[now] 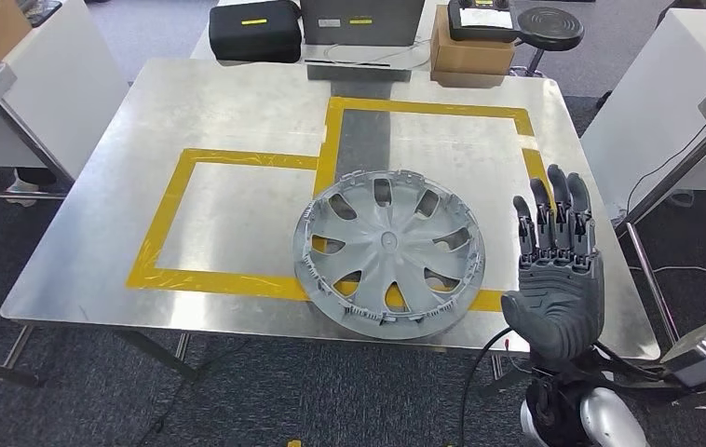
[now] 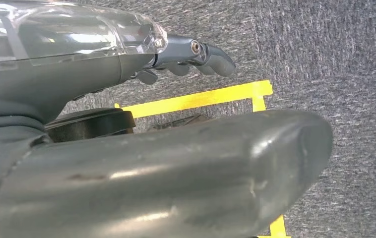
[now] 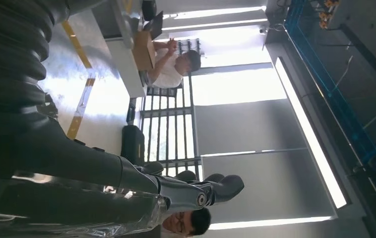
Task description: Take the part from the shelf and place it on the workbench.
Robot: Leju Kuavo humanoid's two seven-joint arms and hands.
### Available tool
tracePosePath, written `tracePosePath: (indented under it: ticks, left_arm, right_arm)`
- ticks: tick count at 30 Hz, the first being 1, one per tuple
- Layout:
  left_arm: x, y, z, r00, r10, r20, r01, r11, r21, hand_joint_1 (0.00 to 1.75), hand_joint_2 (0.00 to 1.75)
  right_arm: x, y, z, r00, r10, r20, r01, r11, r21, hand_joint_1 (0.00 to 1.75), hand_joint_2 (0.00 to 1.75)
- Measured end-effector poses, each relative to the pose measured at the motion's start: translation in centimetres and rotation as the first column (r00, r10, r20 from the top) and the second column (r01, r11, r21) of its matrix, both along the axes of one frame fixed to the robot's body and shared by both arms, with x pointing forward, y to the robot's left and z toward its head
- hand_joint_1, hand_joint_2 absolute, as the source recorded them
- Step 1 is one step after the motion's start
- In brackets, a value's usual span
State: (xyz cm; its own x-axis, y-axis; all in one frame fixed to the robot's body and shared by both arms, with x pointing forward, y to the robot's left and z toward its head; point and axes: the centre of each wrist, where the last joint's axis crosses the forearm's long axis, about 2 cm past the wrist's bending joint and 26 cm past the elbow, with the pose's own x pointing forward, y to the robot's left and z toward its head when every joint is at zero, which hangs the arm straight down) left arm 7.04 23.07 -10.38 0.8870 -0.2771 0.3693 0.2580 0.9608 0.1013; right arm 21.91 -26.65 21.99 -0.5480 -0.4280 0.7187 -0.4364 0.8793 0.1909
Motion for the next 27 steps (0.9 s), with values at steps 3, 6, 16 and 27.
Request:
tracePosePath:
  ticks: [3, 6, 16, 27]
  left_arm:
    - [0.0, 0.0, 0.0, 1.0, 0.0, 0.0, 0.0, 1.0, 0.0, 0.0, 0.0]
    - [0.0, 0.0, 0.0, 1.0, 0.0, 0.0, 0.0, 1.0, 0.0, 0.0, 0.0]
    - [0.0, 0.1, 0.0, 1.0, 0.014, 0.009, -0.014, 1.0, 0.003, 0.0, 0.0]
    - [0.1, 0.1, 0.0, 0.999, 0.032, -0.012, -0.031, 0.999, 0.007, 0.0, 0.0]
  right_arm:
    - [-0.1, 0.0, 0.1, 1.0, -0.002, 0.004, 0.002, 1.0, 0.008, 0.0, 1.75]
    - [-0.2, 0.0, 0.3, 1.0, -0.005, 0.008, 0.005, 1.0, 0.016, 0.0, 1.75]
    - [-0.9, 0.8, 1.5, 0.998, 0.006, 0.063, -0.009, 0.998, 0.057, 0.0, 1.75]
    - [-1.0, 1.9, 1.4, 0.999, 0.019, 0.031, -0.024, 0.984, 0.178, 0.0, 1.75]
